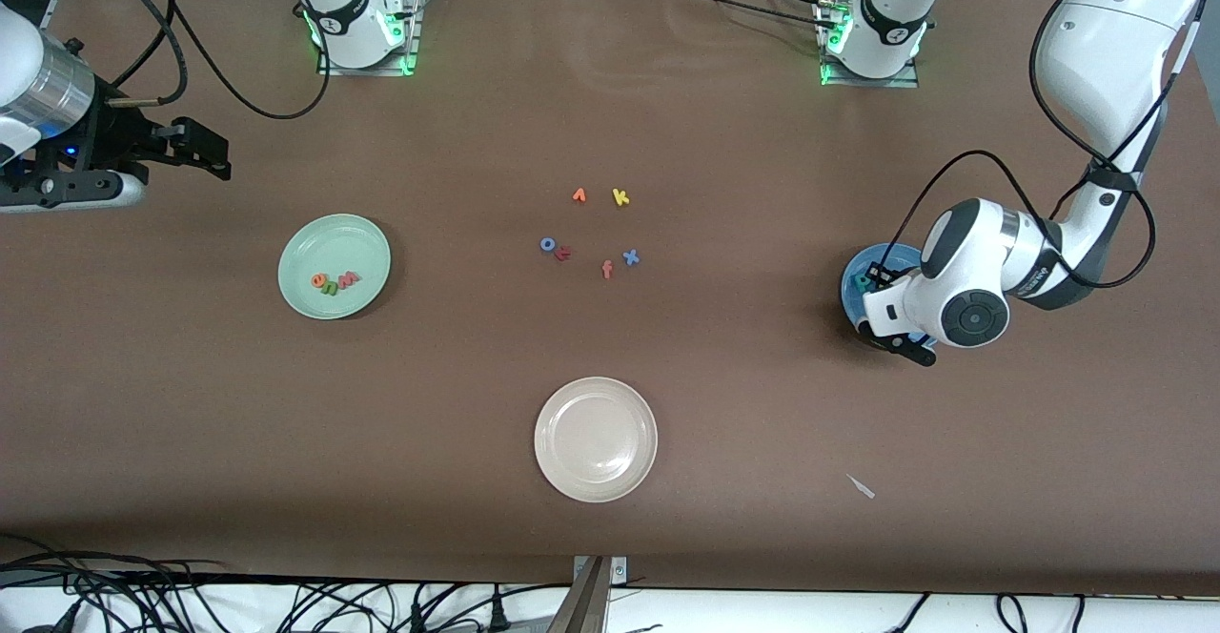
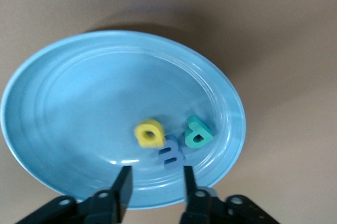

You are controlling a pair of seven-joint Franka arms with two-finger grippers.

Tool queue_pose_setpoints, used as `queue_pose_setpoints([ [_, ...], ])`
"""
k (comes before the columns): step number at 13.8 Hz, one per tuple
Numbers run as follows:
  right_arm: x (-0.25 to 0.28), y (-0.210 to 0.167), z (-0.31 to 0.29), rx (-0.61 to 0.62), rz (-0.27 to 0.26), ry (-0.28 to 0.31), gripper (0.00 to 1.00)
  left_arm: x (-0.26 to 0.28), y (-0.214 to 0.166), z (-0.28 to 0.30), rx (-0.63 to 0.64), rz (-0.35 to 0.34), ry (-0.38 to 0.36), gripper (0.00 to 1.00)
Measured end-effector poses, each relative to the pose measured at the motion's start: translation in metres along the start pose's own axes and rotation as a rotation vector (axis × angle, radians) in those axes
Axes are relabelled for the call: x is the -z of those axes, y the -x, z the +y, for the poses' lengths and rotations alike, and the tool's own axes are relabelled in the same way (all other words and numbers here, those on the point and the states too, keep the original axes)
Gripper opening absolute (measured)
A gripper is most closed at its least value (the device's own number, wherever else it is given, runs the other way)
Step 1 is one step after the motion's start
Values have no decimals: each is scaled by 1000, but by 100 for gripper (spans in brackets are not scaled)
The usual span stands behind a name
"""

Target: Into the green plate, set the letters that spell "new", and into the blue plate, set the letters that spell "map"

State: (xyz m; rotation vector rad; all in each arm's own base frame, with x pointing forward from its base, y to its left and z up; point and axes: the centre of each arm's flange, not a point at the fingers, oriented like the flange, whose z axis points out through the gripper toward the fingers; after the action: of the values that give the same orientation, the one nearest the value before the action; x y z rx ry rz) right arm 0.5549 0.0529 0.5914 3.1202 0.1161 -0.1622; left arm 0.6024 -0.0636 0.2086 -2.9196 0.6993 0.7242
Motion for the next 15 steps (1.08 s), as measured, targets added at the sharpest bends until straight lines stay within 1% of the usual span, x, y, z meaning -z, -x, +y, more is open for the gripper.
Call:
queue_pose_setpoints([
  [2, 2, 1, 2, -5, 0, 0, 100, 17, -2, -8, 8, 28, -7, 73],
  [3, 2, 2, 4, -7, 0, -1, 100, 27, -1, -13, 17, 29, -9, 85],
  [4, 3, 2, 6, -12, 1, -1, 100, 36, 2, -18, 28, 21, -10, 93],
  [5, 4, 3, 8, -15, 0, -1, 100, 46, 4, -23, 39, 14, -10, 100],
  [8, 10, 10, 12, -21, -6, -2, 100, 67, 11, -34, 70, 11, -13, 100],
  [11, 17, 17, 20, -35, -3, -4, 100, 80, 14, -33, 142, 27, -15, 100],
  [14, 20, 20, 23, -40, -3, -6, 100, 95, 23, -34, 178, 35, -2, 100],
  [15, 20, 21, 23, -40, -3, -6, 100, 105, 28, -38, 195, 47, 8, 100],
])
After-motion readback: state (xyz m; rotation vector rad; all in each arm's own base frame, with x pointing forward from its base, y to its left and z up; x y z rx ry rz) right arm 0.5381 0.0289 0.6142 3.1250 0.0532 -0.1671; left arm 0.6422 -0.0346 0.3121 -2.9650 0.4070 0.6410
